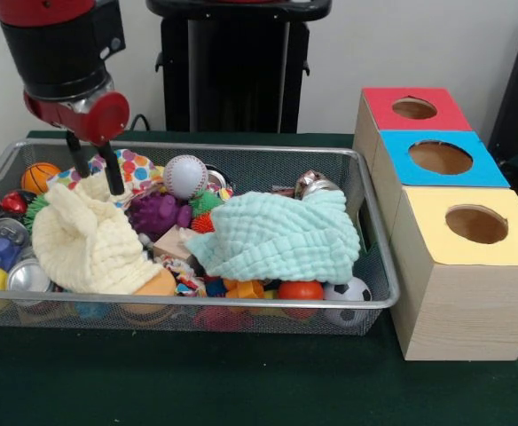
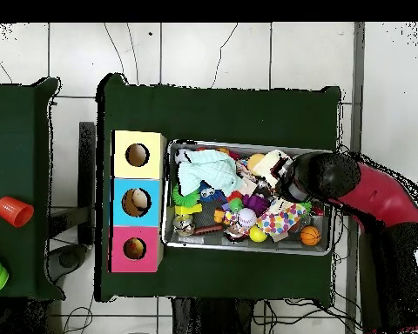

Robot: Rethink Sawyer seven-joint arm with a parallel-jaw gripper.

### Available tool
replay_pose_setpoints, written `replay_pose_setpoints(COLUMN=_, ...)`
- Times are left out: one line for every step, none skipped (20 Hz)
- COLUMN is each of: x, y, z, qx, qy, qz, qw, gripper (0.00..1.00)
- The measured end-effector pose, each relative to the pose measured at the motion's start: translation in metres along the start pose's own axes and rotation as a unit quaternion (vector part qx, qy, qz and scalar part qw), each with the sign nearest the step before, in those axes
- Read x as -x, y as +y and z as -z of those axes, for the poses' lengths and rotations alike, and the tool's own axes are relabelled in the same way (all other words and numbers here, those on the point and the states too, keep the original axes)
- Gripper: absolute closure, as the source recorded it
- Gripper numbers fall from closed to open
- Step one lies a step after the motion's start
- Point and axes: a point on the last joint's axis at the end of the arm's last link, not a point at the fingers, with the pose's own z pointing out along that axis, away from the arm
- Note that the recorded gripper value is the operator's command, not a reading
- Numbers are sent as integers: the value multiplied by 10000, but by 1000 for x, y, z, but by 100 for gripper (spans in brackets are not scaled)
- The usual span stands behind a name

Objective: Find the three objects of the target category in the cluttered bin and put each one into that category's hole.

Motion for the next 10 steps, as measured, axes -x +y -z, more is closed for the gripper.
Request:
replay_pose_setpoints(x=-1, y=1, z=-3, qx=3, qy=-6, qz=32, qw=10000, gripper=0)
replay_pose_setpoints(x=-6, y=6, z=-12, qx=19, qy=-36, qz=142, qw=9999, gripper=0)
replay_pose_setpoints(x=-7, y=8, z=-16, qx=21, qy=-51, qz=188, qw=9998, gripper=0)
replay_pose_setpoints(x=-9, y=9, z=-19, qx=23, qy=-62, qz=219, qw=9997, gripper=0)
replay_pose_setpoints(x=-12, y=12, z=-27, qx=34, qy=-98, qz=302, qw=9995, gripper=0)
replay_pose_setpoints(x=-13, y=13, z=-30, qx=38, qy=-111, qz=329, qw=9994, gripper=0)
replay_pose_setpoints(x=-15, y=14, z=-34, qx=43, qy=-123, qz=364, qw=9993, gripper=0)
replay_pose_setpoints(x=-16, y=16, z=-38, qx=49, qy=-136, qz=398, qw=9991, gripper=0)
replay_pose_setpoints(x=-18, y=17, z=-42, qx=58, qy=-150, qz=437, qw=9989, gripper=0)
replay_pose_setpoints(x=-20, y=18, z=-45, qx=65, qy=-163, qz=467, qw=9988, gripper=0)
